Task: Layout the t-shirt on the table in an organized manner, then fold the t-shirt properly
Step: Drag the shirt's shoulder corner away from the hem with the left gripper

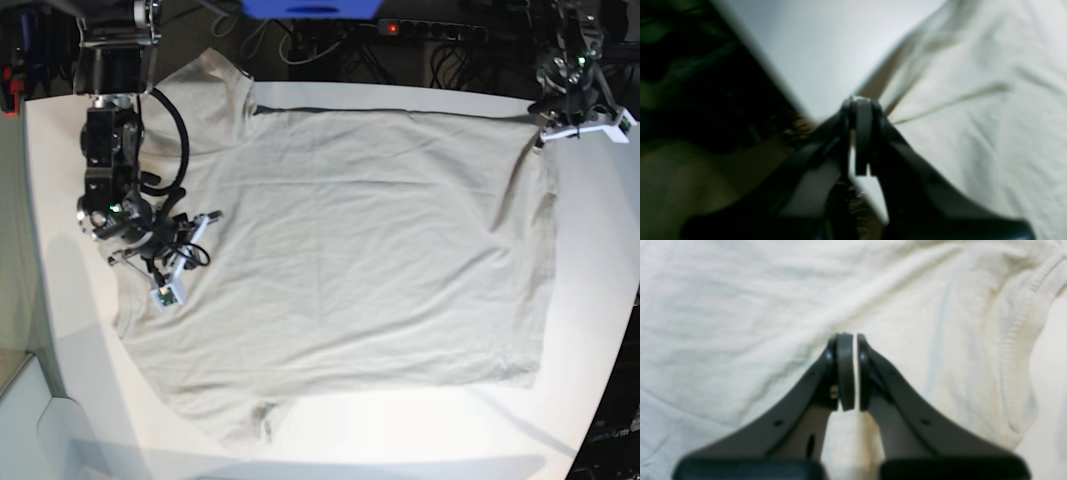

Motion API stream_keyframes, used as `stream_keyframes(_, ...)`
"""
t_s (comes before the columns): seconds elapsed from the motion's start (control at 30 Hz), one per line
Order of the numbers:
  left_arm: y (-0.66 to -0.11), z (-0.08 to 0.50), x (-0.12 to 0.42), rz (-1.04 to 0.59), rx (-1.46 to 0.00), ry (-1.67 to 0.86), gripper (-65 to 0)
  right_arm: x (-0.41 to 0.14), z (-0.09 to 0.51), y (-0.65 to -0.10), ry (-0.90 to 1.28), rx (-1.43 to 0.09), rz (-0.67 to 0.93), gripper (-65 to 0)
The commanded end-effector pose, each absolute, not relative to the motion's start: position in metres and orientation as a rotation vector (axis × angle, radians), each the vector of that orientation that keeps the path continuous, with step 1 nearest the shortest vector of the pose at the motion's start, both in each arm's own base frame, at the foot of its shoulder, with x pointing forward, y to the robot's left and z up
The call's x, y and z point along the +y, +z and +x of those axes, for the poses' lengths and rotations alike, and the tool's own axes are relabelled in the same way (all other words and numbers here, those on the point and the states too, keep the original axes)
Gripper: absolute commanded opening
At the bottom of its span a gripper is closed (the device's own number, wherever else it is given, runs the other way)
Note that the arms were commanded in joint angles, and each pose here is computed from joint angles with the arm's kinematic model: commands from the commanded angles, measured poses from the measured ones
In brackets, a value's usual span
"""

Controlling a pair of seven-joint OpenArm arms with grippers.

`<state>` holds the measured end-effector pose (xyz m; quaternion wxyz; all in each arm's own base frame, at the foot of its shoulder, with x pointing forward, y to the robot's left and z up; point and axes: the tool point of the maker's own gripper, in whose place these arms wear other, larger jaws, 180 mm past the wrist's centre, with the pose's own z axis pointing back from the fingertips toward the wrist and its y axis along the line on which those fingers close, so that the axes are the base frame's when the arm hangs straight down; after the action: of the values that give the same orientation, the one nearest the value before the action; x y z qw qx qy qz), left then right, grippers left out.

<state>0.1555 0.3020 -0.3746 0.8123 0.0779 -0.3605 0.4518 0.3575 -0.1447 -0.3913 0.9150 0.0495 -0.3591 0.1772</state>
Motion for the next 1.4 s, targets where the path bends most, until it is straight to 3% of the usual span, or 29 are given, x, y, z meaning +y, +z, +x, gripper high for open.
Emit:
stream_keyframes(0.0, -0.368, 0.155, 0.308, 0.185, -0.794, 0.984, -64.7, -0.145, 0.370, -0.375, 0.359, -0.795, 0.100, -63.6)
stream_keyframes(0.43, -0.359, 0.139, 0.331, 0.252, -0.794, 0.985, -64.7, -0.123, 0.367, -0.379, 0.416, -0.784, 0.128, -63.7)
stream_keyframes(0.53, -0.352, 0.158, 0.333, 0.231, -0.828, 0.982, -64.8, -0.123, 0.367, -0.378, 0.416, -0.789, 0.129, -63.6)
stream_keyframes(0.8, -0.360, 0.186, 0.318, 0.108, -0.755, 0.999, -64.8, -0.123, 0.369, -0.377, 0.416, -0.792, 0.127, -63.6)
stream_keyframes(1.23, -0.372, 0.164, 0.310, 0.114, -0.683, 0.985, -64.2, -0.123, 0.370, -0.375, 0.416, -0.796, 0.127, -63.6)
stream_keyframes(1.3, -0.376, 0.159, 0.308, 0.118, -0.673, 0.995, -61.1, -0.122, 0.370, -0.375, 0.416, -0.797, 0.129, -63.6)
stream_keyframes(1.37, -0.380, 0.154, 0.306, 0.121, -0.660, 1.009, -53.8, -0.119, 0.371, -0.375, 0.414, -0.798, 0.136, -63.5)
